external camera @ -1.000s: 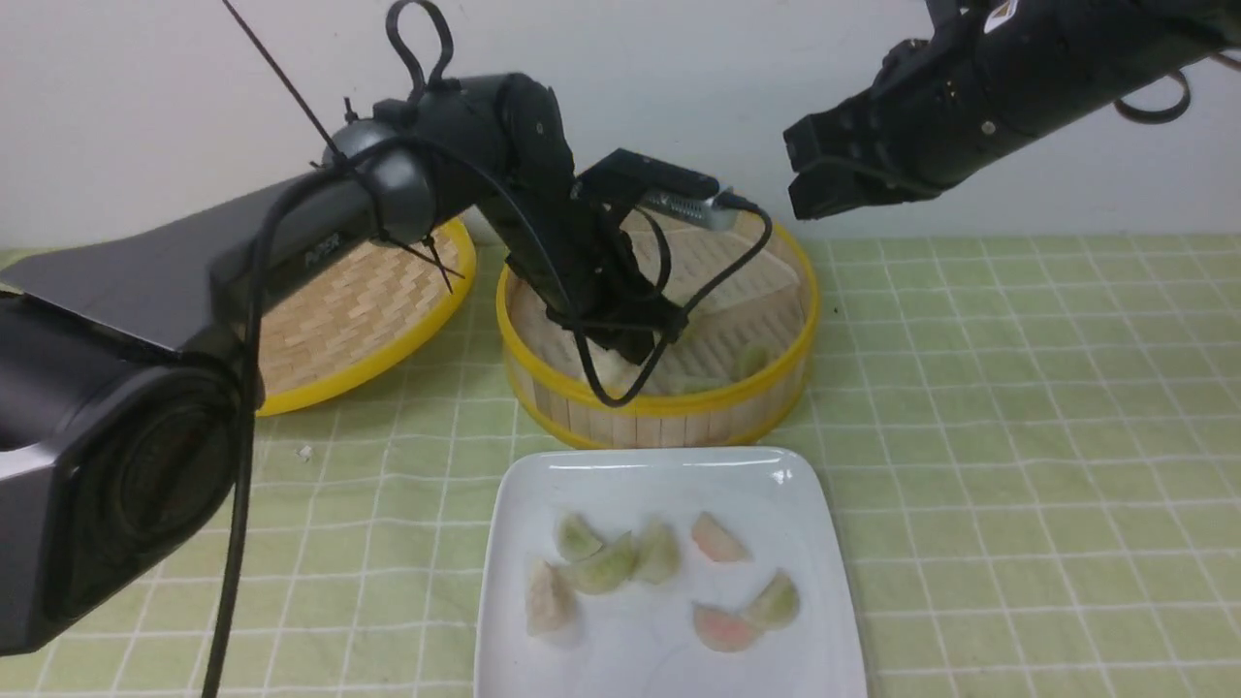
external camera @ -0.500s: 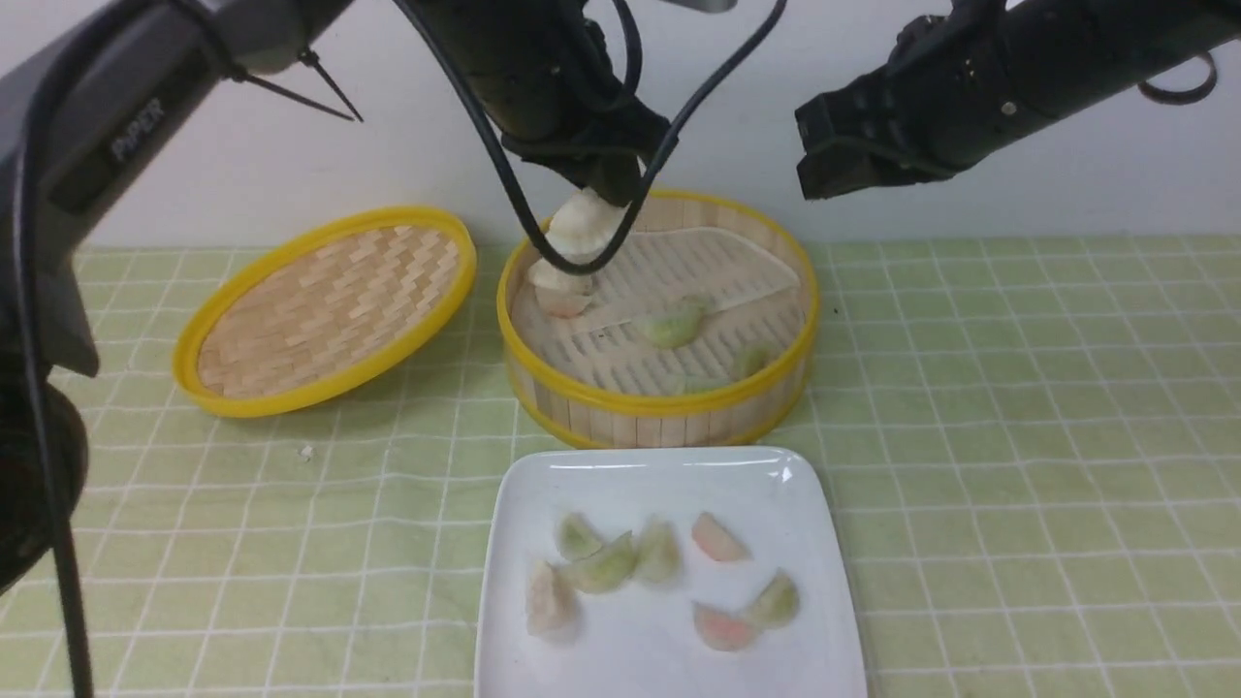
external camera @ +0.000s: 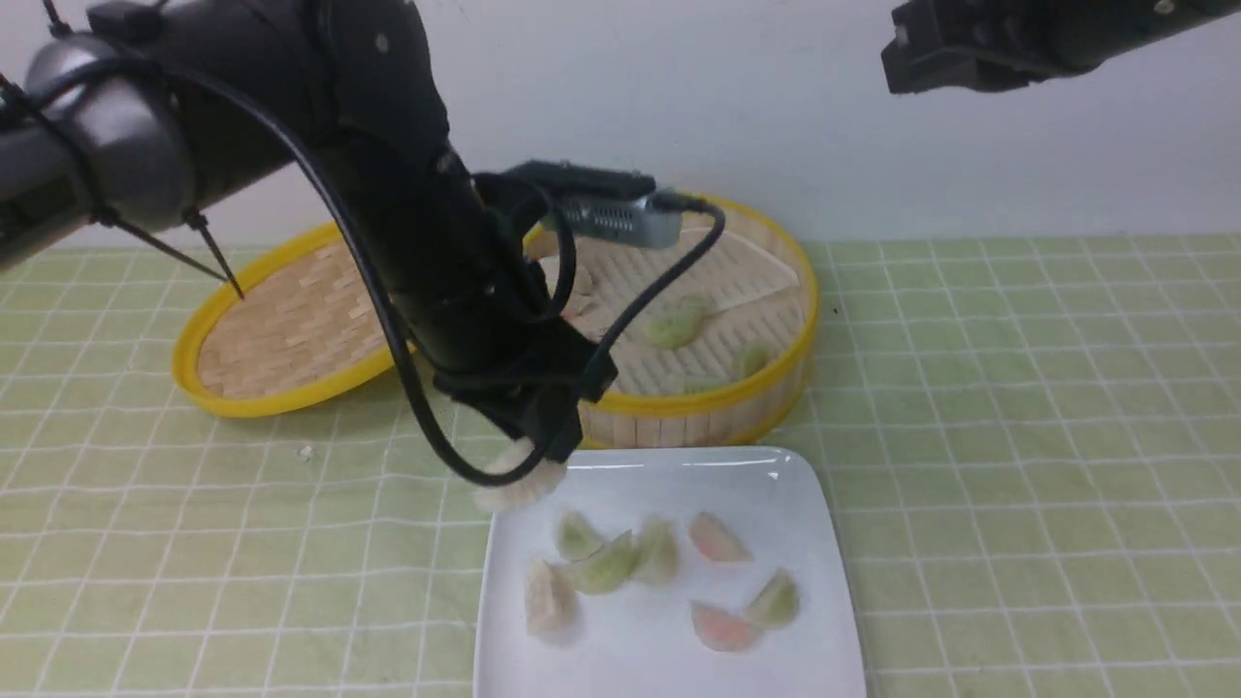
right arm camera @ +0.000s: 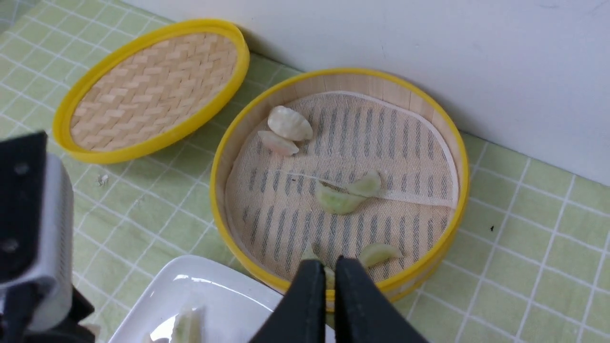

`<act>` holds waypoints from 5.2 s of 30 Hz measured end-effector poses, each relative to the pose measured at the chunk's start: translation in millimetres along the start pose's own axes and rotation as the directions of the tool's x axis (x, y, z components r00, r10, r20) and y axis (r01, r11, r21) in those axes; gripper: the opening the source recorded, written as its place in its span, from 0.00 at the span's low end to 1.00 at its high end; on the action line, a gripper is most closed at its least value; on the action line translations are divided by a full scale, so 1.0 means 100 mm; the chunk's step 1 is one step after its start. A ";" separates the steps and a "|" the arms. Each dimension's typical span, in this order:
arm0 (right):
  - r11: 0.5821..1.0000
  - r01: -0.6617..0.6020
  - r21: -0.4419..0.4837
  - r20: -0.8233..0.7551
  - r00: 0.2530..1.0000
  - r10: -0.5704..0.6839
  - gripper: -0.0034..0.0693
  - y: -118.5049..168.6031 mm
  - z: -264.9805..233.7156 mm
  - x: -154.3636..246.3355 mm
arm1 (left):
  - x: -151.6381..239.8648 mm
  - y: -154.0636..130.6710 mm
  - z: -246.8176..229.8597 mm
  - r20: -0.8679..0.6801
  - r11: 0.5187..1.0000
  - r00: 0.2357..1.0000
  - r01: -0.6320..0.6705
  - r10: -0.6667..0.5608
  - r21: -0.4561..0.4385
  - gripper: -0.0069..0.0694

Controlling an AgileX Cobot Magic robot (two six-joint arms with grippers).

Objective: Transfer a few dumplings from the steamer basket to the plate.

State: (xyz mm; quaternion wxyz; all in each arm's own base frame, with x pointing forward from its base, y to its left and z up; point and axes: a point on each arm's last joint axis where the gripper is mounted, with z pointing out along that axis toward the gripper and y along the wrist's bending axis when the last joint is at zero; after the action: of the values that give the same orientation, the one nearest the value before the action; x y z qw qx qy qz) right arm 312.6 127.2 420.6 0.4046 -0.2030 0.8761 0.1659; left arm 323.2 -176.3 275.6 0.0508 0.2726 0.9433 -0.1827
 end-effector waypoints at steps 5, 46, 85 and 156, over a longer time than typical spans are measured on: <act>1.000 0.001 0.001 0.000 1.000 -0.001 0.08 0.00 0.00 0.00 | 0.08 0.09 0.32 -0.095 0.998 0.994 0.051 -0.048 0.034 0.27; 0.999 -0.010 -0.039 -0.193 0.981 0.002 0.13 -0.09 1.34 -0.07 | 0.54 0.06 -1.30 0.317 0.963 0.948 0.101 -0.017 -0.250 0.08; 0.998 0.057 0.015 -0.406 0.913 -0.046 0.54 -0.15 2.95 0.46 | 1.85 -0.41 -1.90 0.547 0.919 0.836 0.245 -0.039 -0.310 0.08; 0.999 0.050 -0.009 -0.195 0.980 -0.051 0.04 0.96 -0.26 0.22 | 1.91 -0.46 -1.92 0.529 0.927 0.848 0.172 0.033 -0.333 0.08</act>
State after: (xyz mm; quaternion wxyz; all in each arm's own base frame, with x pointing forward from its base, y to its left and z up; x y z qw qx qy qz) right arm 236.3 193.2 431.7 0.3206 -0.2412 0.9057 0.1368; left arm 137.6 -45.8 431.3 0.3500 0.1627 0.9197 -0.0720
